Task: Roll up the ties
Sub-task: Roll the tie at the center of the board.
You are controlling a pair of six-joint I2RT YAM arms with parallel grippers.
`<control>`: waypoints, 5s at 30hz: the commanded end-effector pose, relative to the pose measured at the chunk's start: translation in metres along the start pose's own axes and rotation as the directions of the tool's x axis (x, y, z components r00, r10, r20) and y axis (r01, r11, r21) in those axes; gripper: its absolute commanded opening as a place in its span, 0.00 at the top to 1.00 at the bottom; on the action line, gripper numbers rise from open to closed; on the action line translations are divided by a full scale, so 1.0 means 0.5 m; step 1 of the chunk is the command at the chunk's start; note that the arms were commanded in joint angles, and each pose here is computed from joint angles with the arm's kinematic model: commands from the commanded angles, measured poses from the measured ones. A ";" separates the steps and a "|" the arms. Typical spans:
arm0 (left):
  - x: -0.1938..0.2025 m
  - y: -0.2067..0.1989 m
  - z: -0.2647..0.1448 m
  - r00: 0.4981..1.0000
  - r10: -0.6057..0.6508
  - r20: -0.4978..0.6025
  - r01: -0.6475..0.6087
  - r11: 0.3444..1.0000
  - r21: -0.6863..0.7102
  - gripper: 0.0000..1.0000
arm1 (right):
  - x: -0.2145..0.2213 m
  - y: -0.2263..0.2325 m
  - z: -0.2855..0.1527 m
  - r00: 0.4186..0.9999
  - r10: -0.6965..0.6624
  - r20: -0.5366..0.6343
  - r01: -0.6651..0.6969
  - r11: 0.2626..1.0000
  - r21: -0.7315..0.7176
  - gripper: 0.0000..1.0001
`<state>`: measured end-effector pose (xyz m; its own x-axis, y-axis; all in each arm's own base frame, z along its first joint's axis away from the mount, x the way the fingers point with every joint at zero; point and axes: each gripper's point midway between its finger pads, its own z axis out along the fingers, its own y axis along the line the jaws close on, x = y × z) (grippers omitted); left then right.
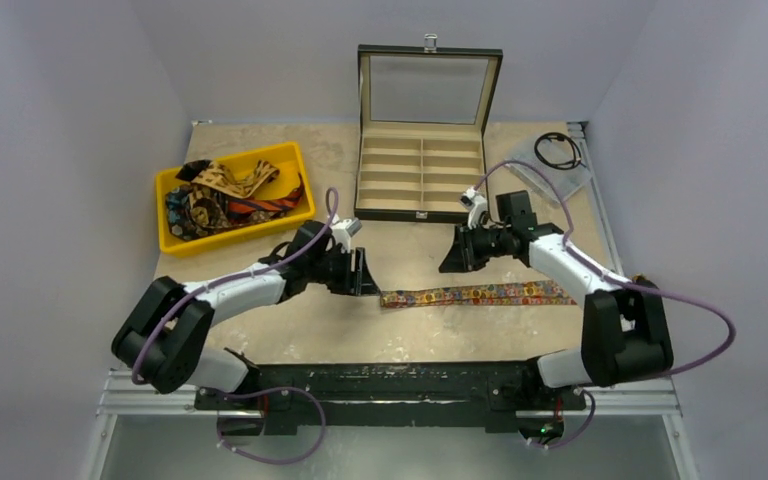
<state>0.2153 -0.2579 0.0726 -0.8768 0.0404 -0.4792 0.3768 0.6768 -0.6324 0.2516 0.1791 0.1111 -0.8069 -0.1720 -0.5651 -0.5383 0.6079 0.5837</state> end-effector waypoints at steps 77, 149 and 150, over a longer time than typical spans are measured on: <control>0.003 -0.139 0.247 0.976 -0.025 -0.216 0.081 0.964 0.255 0.84 | 0.099 -0.026 0.061 0.938 0.326 -0.117 -0.335 0.940 -0.062 0.54; 0.004 -0.086 0.182 0.360 0.918 0.169 -0.930 0.340 0.138 0.20 | 0.145 -0.076 0.152 0.945 0.208 -0.252 -0.221 0.975 -0.022 1.00; 0.006 -0.089 0.185 0.359 0.919 0.165 -0.930 0.336 0.151 0.21 | 0.144 -0.074 0.152 0.946 0.205 -0.251 -0.218 0.976 -0.025 1.00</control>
<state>0.2223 -0.3366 0.0322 -0.0128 0.5598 -0.8285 0.9820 0.1632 0.0951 0.2280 0.2064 0.0141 -0.9556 -0.1919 -0.2236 -0.2944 0.5904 0.7515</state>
